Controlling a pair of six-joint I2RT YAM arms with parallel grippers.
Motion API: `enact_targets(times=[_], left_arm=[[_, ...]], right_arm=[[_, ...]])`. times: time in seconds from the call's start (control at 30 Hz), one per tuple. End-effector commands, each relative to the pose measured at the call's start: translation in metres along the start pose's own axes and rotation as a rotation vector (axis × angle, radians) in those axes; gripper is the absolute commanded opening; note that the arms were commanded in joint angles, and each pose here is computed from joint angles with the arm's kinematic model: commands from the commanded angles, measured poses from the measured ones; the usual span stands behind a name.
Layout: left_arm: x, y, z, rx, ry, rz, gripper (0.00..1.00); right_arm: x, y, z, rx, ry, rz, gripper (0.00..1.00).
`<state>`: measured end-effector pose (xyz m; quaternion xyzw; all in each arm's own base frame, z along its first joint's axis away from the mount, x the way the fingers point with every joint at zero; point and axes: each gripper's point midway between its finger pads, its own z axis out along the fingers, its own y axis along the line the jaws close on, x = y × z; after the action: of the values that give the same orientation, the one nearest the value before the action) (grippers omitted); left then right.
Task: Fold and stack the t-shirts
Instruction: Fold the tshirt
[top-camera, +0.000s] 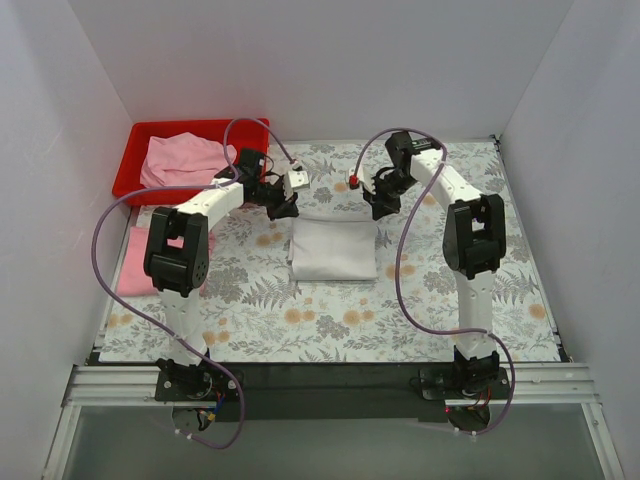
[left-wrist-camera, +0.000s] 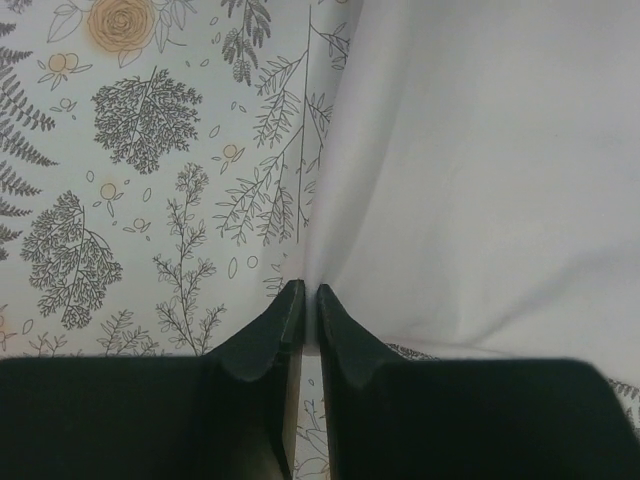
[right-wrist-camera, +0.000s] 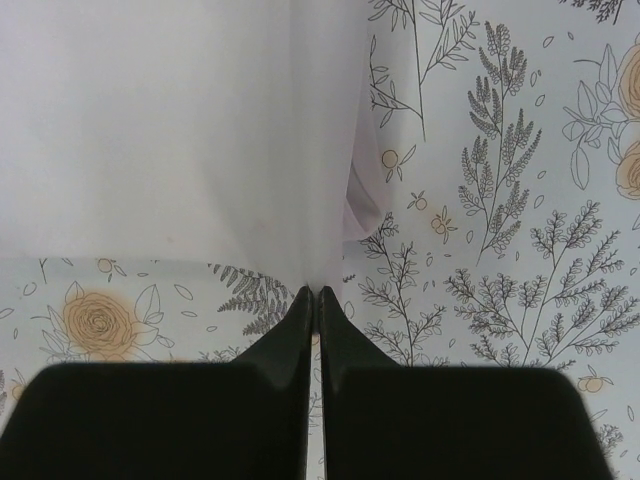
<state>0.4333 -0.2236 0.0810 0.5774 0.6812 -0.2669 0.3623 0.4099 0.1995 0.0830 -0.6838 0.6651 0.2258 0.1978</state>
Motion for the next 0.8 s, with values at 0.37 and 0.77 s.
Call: enact_targets(times=[0.37, 0.77], left_arm=[[-0.060, 0.025, -0.074, -0.230, -0.190, -0.481, 0.42], [-0.022, -0.108, -0.062, -0.074, -0.112, -0.974, 0.54]], right_arm=[[-0.052, -0.022, -0.075, 0.197, -0.173, 0.307, 0.62], [-0.076, 0.101, -0.038, -0.078, -0.392, 0.652, 0.53]])
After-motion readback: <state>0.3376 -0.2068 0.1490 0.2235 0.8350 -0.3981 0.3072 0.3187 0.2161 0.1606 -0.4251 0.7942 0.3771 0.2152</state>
